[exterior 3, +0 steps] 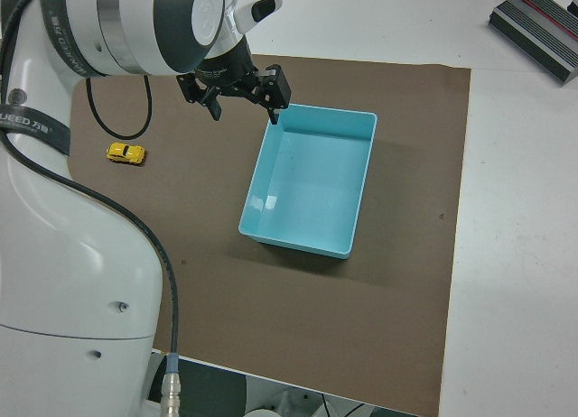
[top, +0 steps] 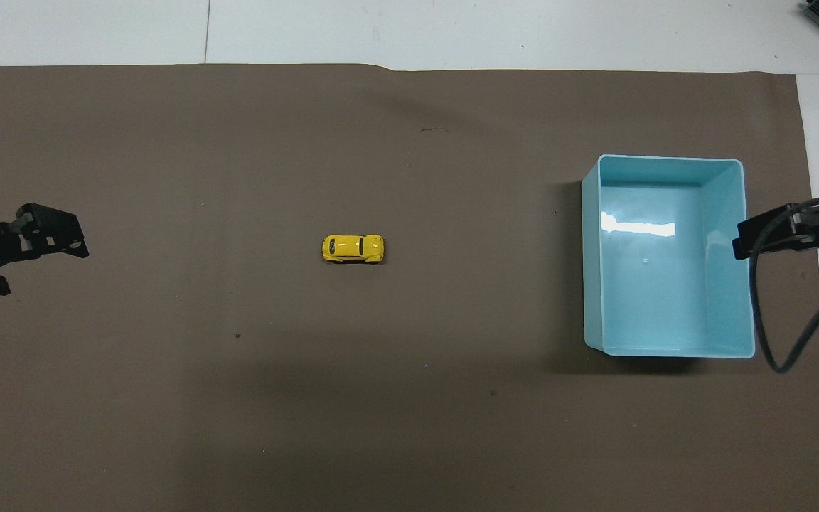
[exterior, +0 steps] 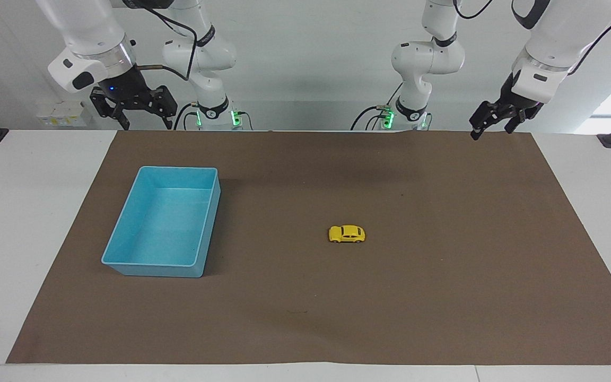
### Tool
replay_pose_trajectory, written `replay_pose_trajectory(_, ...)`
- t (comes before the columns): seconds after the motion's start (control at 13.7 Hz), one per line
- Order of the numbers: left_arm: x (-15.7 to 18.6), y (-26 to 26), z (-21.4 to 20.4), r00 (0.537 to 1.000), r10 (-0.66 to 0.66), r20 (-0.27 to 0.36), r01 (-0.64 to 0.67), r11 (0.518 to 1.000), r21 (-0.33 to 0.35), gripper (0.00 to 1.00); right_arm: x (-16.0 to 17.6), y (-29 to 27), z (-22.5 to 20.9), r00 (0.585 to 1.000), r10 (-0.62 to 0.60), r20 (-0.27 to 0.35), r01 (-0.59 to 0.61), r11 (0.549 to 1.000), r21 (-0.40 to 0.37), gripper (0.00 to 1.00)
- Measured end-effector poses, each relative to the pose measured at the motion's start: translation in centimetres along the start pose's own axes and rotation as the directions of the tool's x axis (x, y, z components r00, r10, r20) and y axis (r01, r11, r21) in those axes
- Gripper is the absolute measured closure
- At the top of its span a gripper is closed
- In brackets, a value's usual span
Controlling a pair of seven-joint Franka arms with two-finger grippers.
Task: Wind up and store yellow beetle car
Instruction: 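Reach the left gripper over to the yellow beetle car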
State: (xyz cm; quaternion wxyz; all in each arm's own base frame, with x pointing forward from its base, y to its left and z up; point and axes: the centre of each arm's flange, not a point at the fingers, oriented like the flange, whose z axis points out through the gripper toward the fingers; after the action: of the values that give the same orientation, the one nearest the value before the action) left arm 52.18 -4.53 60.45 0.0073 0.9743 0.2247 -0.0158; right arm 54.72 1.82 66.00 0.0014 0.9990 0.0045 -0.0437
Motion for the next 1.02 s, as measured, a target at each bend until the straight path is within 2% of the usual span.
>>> replay_pose_trajectory(0.15, 0.2, 0.5, 1.2, 0.985, -0.172, 0.010, 0.172, 0.985, -0.007, 0.00, 0.0, 0.0, 0.0, 1.000, 0.000, 0.000, 0.000, 1.000, 0.000, 0.00)
replay_pose_trajectory(0.29, 0.1, 2.4, 2.5, 0.939, -0.343, 0.003, 0.343, 0.939, -0.021, 0.00, 0.0, 0.0, 0.0, 1.000, 0.000, 0.000, 0.000, 1.000, 0.000, 0.00)
replay_pose_trajectory(0.51, -0.6, 4.7, 4.5, 0.839, -0.544, 0.000, 0.544, 0.838, -0.037, 0.00, 0.0, 0.0, 0.0, 1.000, 0.000, 0.000, 0.000, 1.000, 0.000, 0.00)
replay_pose_trajectory(0.66, -0.7, 5.5, 5.5, 0.754, -0.657, 0.002, 0.656, 0.753, -0.052, 0.00, 0.0, 0.0, 0.0, 1.000, 0.000, 0.000, 0.000, 1.000, 0.000, 0.00)
replay_pose_trajectory(0.8, -1.1, 7.0, 6.7, 0.675, -0.738, 0.011, 0.737, 0.673, -0.063, 0.00, 0.0, 0.0, 0.0, 1.000, 0.000, 0.000, 0.000, 1.000, 0.000, 0.00)
replay_pose_trajectory(1.02, -2.4, 10.3, 8.9, 0.595, -0.803, 0.038, 0.803, 0.593, -0.053, 0.00, 0.0, 0.0, 0.0, 1.000, 0.000, 0.000, 0.000, 1.000, 0.000, 0.00)
